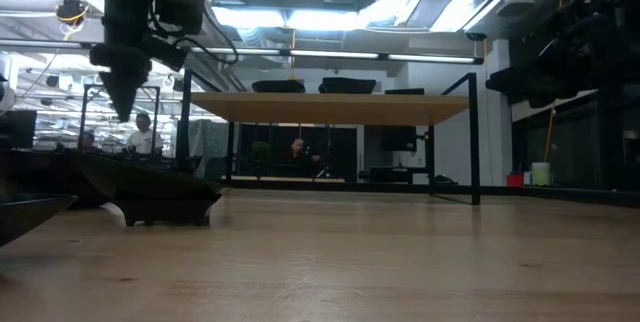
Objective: Pick & Place Mini shaped plates
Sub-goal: Adjust the shelf
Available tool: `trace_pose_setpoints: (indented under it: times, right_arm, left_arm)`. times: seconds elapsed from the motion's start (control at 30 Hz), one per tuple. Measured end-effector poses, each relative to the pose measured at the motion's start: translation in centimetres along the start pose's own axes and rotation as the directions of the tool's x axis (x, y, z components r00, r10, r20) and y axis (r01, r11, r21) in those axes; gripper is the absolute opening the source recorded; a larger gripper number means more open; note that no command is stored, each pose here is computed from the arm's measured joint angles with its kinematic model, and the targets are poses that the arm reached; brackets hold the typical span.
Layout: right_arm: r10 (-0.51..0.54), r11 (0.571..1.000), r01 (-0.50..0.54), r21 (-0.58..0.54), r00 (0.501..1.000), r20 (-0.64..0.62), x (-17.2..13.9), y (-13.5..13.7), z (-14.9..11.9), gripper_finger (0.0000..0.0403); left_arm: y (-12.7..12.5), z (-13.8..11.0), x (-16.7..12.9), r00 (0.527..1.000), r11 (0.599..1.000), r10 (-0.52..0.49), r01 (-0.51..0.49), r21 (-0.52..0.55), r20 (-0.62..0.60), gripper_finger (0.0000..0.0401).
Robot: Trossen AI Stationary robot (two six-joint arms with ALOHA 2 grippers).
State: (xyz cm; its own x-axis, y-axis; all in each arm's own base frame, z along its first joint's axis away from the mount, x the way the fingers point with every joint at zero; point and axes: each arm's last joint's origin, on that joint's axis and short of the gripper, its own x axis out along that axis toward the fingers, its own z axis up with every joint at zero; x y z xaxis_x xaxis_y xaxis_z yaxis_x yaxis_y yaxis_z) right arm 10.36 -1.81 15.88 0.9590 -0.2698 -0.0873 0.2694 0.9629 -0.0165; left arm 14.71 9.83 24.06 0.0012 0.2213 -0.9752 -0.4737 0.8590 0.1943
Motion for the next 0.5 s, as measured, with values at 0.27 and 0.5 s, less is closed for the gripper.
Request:
trace_pose_setpoints:
  times: [0.27, 0.5]
  right_arm:
    - [0.0, 1.0, 0.0, 0.0, 1.0, 0.0, 0.0, 0.0, 0.0, 0.0132]
    - [0.0, 1.0, 0.0, 0.0, 1.0, 0.0, 0.0, 0.0, 0.0, 0.0132]
  left_arm:
    - [0.2, -1.3, 1.4, 0.993, 0.998, 0.011, -0.004, -0.055, 0.116, 0.0086]
    - [0.7, -1.3, 2.0, 0.991, 0.983, -0.004, 0.027, -0.18, 0.13, 0.0086]
